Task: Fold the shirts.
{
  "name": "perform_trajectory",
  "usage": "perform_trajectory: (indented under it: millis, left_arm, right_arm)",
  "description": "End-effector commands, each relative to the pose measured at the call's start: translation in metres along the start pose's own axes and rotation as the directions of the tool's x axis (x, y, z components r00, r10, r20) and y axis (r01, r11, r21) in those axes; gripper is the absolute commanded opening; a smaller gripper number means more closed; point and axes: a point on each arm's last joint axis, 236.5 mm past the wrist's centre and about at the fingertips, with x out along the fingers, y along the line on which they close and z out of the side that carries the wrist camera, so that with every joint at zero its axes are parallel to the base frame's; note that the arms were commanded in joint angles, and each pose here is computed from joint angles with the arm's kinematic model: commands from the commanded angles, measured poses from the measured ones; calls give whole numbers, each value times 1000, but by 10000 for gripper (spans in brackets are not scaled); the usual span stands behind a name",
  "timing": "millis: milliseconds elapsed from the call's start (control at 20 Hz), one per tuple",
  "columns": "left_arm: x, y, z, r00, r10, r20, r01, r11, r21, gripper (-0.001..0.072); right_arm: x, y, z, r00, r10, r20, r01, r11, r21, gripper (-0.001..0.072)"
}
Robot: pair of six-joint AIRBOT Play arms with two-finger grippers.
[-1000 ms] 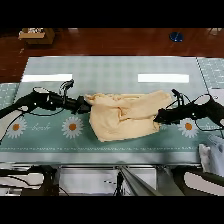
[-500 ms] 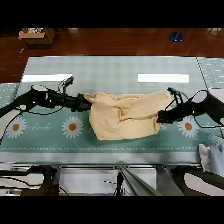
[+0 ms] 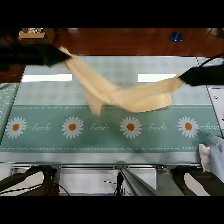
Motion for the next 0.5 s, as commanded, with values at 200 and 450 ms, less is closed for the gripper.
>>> perform_trajectory:
  millis: [200,450]
  left_arm:
    - [-134,-132,85,926,102,362,-204,945,256,25]
    - [-172,-245,64,877,54,477,-297,841,453,25]
  right_arm:
    - [-178,14,97,870,-181,458,199,980,9,26]
    - [-279,49,128,737,-150,659,187,982,15,26]
